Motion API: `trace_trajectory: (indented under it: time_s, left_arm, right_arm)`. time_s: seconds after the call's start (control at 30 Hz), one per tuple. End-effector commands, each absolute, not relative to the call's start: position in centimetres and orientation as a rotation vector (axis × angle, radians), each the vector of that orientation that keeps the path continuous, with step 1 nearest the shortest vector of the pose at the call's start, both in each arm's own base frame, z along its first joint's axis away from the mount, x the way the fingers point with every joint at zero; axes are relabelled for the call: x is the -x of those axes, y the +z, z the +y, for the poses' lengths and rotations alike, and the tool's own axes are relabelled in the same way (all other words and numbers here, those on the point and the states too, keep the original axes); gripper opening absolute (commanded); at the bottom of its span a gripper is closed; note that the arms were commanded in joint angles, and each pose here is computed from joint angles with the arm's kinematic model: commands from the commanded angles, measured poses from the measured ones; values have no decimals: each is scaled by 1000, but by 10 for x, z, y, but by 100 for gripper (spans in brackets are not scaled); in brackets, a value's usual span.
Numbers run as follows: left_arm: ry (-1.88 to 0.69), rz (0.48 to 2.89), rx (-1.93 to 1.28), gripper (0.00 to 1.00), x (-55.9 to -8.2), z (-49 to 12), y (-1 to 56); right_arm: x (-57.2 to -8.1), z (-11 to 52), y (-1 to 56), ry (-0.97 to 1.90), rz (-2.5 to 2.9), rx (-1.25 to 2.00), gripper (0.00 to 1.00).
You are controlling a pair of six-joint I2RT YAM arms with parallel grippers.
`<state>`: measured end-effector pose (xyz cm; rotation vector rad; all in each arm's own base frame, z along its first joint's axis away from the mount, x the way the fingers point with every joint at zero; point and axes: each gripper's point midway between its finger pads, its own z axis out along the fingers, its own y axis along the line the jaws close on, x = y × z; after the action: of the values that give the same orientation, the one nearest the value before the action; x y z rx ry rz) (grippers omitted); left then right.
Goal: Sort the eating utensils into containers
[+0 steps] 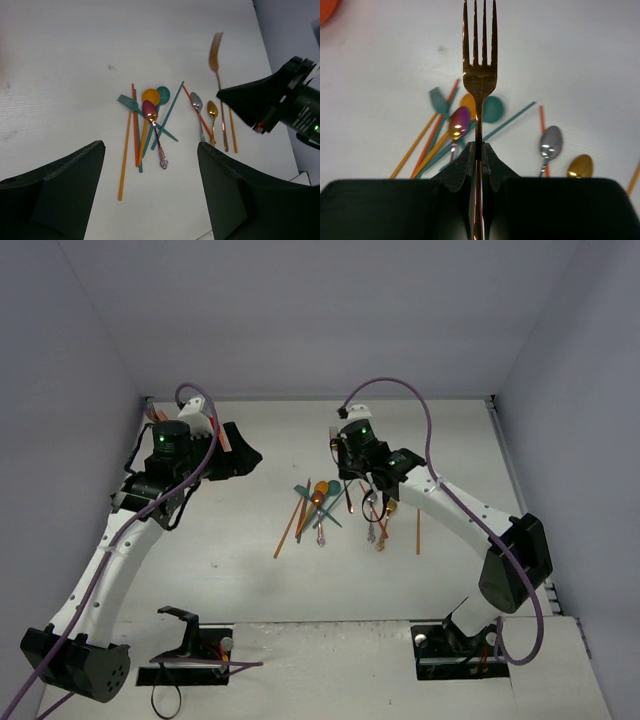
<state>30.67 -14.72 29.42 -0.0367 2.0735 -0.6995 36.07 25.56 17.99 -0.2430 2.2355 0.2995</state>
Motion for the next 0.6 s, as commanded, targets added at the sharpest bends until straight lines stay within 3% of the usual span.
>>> trace_trajectory:
  time_s: [0.0, 0.2, 0.57]
  left_arm:
    - [-848, 1877, -22, 72, -323, -185, 351]
    - [-815, 1885, -37, 72, -334, -201, 349]
    - [-717, 1954, -8, 68, -354, -214, 325]
  right_arm:
    - [-328, 314, 248, 577, 2052, 486, 0]
    - [-301, 346, 279, 776, 1956, 612, 0]
    - [-288, 365, 290, 889, 1919, 673, 0]
